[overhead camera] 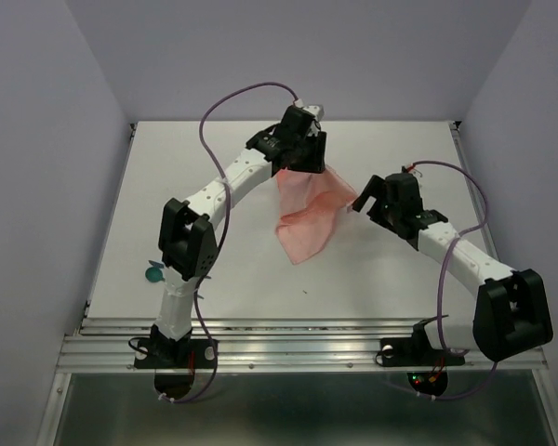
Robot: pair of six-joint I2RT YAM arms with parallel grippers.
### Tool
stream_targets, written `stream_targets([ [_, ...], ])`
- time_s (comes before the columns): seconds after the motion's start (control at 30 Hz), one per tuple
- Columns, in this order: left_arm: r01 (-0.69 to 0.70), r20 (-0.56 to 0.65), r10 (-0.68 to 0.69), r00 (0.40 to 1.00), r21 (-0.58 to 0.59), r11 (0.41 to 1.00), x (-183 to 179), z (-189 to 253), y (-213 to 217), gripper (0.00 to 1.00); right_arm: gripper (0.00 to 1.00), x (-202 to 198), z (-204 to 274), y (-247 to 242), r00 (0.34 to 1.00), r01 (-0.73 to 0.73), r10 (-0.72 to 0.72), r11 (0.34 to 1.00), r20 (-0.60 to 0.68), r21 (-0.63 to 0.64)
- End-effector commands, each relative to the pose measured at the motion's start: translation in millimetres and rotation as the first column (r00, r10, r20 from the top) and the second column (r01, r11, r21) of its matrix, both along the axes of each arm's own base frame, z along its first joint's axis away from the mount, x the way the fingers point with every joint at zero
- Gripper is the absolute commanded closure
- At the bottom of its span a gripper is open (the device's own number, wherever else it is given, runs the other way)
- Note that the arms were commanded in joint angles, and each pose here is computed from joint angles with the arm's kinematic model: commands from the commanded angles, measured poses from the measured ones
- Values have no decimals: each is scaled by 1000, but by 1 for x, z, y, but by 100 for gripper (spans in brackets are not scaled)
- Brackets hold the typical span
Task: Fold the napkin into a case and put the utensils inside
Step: Move the crumpled napkin to the center of the board.
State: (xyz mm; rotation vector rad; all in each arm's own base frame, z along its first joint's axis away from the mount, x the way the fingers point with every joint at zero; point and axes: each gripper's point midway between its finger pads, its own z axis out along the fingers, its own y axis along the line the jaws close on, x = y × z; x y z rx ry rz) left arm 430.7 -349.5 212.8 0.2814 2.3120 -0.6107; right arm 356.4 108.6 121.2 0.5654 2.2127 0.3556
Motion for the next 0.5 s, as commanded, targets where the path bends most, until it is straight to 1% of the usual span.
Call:
stream_targets([
  [0.0, 25, 35, -28, 999, 86, 996, -6, 16, 11, 40, 0, 1, 11, -6, 998, 43, -45, 997, 41, 67],
  [0.03, 2, 48, -7, 999, 100, 995, -3, 17, 19, 26, 0, 0, 9, -10, 998, 55, -58, 996, 36, 76],
  [0.07, -19, 71, 12, 997, 99, 995, -4, 27, 28, 20, 0, -1, 8, -9, 998, 53, -56, 995, 37, 80],
  [0.1, -28, 54, 22, 998, 114, 993, -5, 15, 37, 20, 0, -3, 5, -12, 998, 57, -60, 995, 31, 85],
  [0.13, -61, 58, 55, 997, 108, 992, -1, 18, 54, 20, 0, -2, 3, -15, 997, 66, -68, 994, 27, 88],
  [0.17, -79, 45, 75, 996, 114, 990, 0, 13, 63, 20, 0, -3, 3, -14, 998, 61, -64, 994, 27, 92],
  [0.2, -88, 3, 88, 996, 132, 987, -4, -6, 74, 21, 0, -1, 1, -17, 997, 70, -73, 993, 24, 96],
  [0.27, -124, -17, 127, 992, 125, 984, -4, -16, 92, 28, 0, 0, 3, -19, 997, 73, -76, 992, 28, 105],
  [0.3, -124, -60, 135, 989, 156, 980, -13, -39, 101, 32, 0, 2, 4, -22, 996, 79, -83, 991, 32, 107],
  [0.37, -121, -81, 136, 987, 164, 979, -21, -52, 106, 34, 3, 4, 2, -32, 994, 101, -104, 991, 29, 91],
  [0.4, -113, -108, 134, 985, 176, 978, -27, -68, 108, 34, 5, 6, 2, -37, 993, 109, -112, 991, 31, 80],
  [0.47, -103, -132, 129, 983, 185, 977, -32, -84, 109, 34, 11, 10, 0, -54, 991, 129, -131, 990, 33, 52],
])
